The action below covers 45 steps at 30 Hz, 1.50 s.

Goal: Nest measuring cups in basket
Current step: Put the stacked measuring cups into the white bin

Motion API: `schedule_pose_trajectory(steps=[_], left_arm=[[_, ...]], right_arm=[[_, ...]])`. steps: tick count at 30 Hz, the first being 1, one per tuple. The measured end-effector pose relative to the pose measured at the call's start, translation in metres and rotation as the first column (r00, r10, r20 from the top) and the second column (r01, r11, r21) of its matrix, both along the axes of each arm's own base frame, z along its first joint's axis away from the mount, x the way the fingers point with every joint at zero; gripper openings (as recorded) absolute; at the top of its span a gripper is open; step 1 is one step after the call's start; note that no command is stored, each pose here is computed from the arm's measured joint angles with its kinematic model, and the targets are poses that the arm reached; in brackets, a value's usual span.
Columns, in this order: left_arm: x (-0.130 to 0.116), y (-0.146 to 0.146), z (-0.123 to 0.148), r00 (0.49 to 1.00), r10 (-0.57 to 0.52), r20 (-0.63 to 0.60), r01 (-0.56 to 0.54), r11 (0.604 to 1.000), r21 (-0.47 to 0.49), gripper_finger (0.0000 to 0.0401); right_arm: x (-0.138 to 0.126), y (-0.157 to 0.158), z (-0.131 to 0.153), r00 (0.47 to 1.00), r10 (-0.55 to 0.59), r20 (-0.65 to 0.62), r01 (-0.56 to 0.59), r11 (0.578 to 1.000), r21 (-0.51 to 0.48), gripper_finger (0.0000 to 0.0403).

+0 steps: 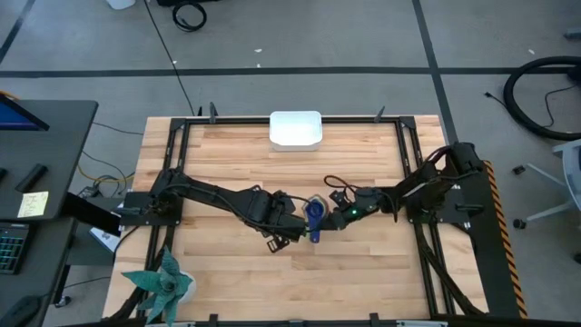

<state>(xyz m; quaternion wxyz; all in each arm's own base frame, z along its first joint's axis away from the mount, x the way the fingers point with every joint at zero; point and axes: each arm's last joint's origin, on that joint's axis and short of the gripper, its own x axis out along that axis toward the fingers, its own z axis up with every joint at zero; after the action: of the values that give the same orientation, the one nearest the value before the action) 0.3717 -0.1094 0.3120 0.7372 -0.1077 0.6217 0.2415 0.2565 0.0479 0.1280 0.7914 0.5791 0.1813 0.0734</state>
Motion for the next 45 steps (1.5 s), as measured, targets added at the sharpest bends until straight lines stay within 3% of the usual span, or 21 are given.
schedule_pose_trajectory(steps=[14,24,36,45], left_arm=[[-0.011,0.010,0.023,0.995,0.040,0.087,-0.044,0.998,0.039,0.0112],[-0.010,0.014,0.022,0.992,0.081,0.094,-0.084,0.996,0.034,0.0112],[-0.011,0.015,0.025,0.991,0.080,0.109,-0.087,0.994,0.062,0.0112],[-0.011,0.015,0.025,0.991,0.080,0.110,-0.087,0.994,0.063,0.0112]], right_arm=[[0.023,-0.041,0.022,0.985,0.127,0.120,-0.124,0.992,-0.033,0.0095],[0.045,-0.099,0.050,0.980,0.101,0.169,-0.097,0.995,-0.029,0.0095],[0.044,-0.191,0.088,0.973,-0.074,0.220,0.083,0.996,-0.030,0.0095],[0.041,-0.225,0.102,0.968,-0.156,0.194,0.171,0.983,-0.061,0.0095]])
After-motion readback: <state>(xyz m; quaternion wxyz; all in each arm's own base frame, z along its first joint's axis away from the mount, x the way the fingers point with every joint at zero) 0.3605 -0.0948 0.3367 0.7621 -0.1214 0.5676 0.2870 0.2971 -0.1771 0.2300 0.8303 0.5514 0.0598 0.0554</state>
